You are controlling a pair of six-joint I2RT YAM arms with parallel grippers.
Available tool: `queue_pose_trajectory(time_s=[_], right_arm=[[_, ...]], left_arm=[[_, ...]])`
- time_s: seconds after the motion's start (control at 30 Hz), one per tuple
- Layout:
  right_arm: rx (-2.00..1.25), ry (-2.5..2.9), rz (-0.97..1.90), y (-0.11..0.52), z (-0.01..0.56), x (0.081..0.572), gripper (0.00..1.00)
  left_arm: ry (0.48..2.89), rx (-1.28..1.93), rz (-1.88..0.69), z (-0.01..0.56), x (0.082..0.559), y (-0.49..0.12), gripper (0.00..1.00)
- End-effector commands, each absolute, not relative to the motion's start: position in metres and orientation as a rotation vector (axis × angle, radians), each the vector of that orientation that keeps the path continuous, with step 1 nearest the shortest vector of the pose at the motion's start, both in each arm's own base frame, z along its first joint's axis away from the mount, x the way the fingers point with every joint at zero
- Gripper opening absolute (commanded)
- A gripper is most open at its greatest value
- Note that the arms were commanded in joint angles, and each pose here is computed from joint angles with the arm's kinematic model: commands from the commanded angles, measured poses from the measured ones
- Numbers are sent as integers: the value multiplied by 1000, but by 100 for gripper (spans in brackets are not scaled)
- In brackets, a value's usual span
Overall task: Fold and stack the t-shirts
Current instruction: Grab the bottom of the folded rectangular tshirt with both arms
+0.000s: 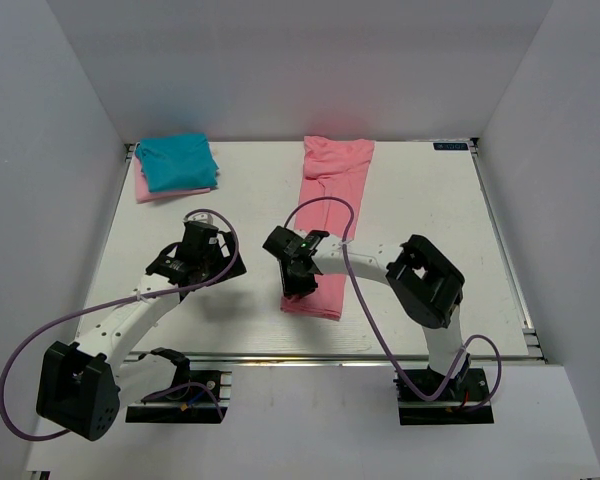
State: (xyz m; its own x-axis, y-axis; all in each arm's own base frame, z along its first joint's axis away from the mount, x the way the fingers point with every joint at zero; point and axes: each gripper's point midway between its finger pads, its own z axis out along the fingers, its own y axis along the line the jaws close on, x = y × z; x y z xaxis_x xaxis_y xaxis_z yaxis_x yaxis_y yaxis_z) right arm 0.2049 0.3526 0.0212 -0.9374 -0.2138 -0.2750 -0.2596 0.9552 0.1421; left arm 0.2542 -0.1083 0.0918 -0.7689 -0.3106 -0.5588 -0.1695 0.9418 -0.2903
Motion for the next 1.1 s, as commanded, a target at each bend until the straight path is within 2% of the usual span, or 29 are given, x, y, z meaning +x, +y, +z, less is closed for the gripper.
queue_pose_trajectory(time_s=[0.0, 0.03, 0.07, 0.1, 0.47, 0.7, 0.9, 1.07], right_arm=[[-342, 2836, 276, 359, 28, 208, 36], [-335, 2835, 277, 359, 29, 209, 28], [-339, 2836, 273, 359, 28, 208, 9], [-339, 2833, 277, 359, 30, 209, 0], [-325, 2833, 176, 332, 55, 201, 0], [-421, 2810, 202, 317, 89, 191, 0], [-504, 2805, 182, 308, 95, 187, 0], [-509, 2816, 22, 288, 92, 190, 0]], left_arm=[[2438, -345, -324, 97, 255, -110, 100], [2438, -345, -324, 97, 255, -110, 100], [2438, -345, -324, 97, 255, -110, 100], [2430, -345, -329, 98, 257, -111, 100], [2426, -304, -373, 99, 258, -117, 100], [2439, -263, -412, 97, 258, -125, 100], [2412, -160, -480, 104, 261, -139, 100], [2418, -140, -496, 102, 261, -142, 100]])
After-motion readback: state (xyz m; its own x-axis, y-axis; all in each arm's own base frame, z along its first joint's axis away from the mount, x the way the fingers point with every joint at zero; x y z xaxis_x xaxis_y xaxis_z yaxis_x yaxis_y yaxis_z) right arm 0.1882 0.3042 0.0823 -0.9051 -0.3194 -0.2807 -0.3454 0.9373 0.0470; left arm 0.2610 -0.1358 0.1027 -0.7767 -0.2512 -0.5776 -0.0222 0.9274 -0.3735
